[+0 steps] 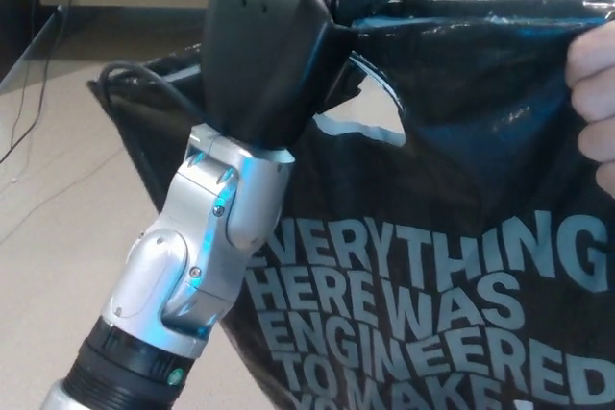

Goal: A person is holding a plastic bag and the robot extends its left hand to grab the bag by hooking its thumb into the holes at the top and brings its hand down by its side. Then it extends its arm again to hand the plastic bag back to the person.

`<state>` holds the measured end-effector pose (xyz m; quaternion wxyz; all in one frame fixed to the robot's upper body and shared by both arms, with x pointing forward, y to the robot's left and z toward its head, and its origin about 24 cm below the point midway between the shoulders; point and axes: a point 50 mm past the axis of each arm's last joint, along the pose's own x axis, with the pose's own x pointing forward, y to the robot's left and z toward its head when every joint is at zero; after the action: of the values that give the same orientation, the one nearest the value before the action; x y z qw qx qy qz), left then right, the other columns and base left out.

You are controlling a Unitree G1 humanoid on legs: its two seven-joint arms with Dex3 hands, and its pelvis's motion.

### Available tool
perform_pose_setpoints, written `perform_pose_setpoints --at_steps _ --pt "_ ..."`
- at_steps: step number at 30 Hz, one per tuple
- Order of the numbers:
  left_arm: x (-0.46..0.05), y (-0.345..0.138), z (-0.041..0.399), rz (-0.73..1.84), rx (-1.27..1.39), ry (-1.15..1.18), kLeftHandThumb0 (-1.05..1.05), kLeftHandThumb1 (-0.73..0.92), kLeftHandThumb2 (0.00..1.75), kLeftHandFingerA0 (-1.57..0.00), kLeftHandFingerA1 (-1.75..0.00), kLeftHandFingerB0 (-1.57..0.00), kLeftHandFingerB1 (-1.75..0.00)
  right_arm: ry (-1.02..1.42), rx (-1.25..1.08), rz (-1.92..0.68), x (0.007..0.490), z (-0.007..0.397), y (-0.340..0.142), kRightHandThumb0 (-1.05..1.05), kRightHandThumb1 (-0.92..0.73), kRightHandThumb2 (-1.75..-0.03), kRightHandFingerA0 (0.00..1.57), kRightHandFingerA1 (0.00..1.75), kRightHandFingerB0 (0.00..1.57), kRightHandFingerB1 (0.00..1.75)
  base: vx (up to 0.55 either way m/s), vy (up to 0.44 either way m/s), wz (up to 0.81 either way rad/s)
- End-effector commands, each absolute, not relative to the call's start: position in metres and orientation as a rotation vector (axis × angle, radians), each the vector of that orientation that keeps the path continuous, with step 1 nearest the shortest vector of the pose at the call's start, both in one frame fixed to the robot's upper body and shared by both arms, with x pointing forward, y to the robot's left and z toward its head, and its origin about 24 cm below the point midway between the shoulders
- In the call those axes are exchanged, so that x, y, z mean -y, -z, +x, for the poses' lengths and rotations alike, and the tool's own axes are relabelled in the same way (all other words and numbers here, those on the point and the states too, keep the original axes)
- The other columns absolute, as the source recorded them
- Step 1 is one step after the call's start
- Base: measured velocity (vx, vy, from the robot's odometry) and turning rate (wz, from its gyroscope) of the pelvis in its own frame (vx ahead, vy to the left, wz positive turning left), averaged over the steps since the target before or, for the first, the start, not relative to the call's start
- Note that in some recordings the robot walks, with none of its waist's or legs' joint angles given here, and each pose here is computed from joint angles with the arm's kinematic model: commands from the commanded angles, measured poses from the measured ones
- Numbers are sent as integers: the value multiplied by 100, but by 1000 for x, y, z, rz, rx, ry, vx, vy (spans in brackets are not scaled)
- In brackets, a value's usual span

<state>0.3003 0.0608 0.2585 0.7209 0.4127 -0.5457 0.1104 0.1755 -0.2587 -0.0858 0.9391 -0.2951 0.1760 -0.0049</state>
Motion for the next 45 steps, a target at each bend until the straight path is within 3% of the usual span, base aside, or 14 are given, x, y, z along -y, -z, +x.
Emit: perform_pose_setpoints --at_steps 1,15,16,18,19,20,21,24,25,26,34,36,37,45 --pt "-63 -265 294 884 1308 -376 -12 66 77 -102 -171 -77 -125 9 -371 -600 267 167 86 -29 -66 -58 71 52 57 42 0 0 0" --pt "-91 -258 290 938 1347 -465 -15 70 67 -98 -169 -77 -116 -22 -396 -633 267 165 88 -30 -66 -60 86 57 67 46 0 0 0" --pt "-100 -259 286 949 1371 -501 -32 57 96 -123 -136 -77 -104 -23 -397 -634 267 166 87 -33 -55 -89 83 76 62 63 0 0 0" --pt "-109 -261 279 928 1403 -509 -31 46 88 -127 -140 -76 -105 -23 -403 -632 268 166 87 -34 -63 -62 91 69 66 47 0 0 0" --pt "-113 -262 277 921 1415 -517 -19 69 75 -98 -170 -72 -118 -22 -402 -630 268 166 87 -33 -55 -89 84 76 63 63 0 0 0" --pt "-116 -262 275 907 1432 -530 -18 61 107 -124 -134 -80 -102 -20 -403 -628 268 165 88 -33 -55 -89 83 77 64 64 0 0 0" --pt "-119 -263 272 896 1450 -548 -10 68 91 -97 -169 -75 -118 -19 -406 -629 268 164 88 -34 -55 -90 84 76 64 64 0 0 0" --pt "-128 -270 267 897 1472 -566 -10 65 93 -95 -170 -71 -123 -13 -399 -634 269 169 86 -33 -63 -62 90 68 69 49 0 0 0" --pt "-133 -273 265 897 1488 -577 -20 50 105 -123 -135 -78 -105 -9 -395 -634 269 172 85 -33 -54 -90 83 78 65 64 0 0 0" --pt "-139 -276 262 901 1511 -595 -15 63 94 -96 -172 -71 -121 -5 -395 -634 269 173 85 -34 -62 -62 88 66 68 49 0 0 0" --pt "-154 -264 249 865 1534 -600 -6 51 110 -97 -172 -84 -118 -11 -407 -655 273 169 85 -33 -64 -62 88 73 68 48 0 0 0" --pt "-162 -258 243 882 1510 -600 -13 53 106 -98 -169 -84 -114 -2 -413 -649 274 172 85 -33 -54 -90 83 78 64 64 0 0 0" --pt "-164 -256 241 883 1508 -597 -12 50 110 -99 -169 -85 -113 2 -417 -647 275 173 85 -31 -66 -60 91 73 71 48 0 0 0" --pt "-192 -219 216 902 1408 -596 -4 46 117 -106 -165 -86 -114 -26 -442 -653 271 159 92 -30 -67 -60 78 51 68 46 0 0 0"
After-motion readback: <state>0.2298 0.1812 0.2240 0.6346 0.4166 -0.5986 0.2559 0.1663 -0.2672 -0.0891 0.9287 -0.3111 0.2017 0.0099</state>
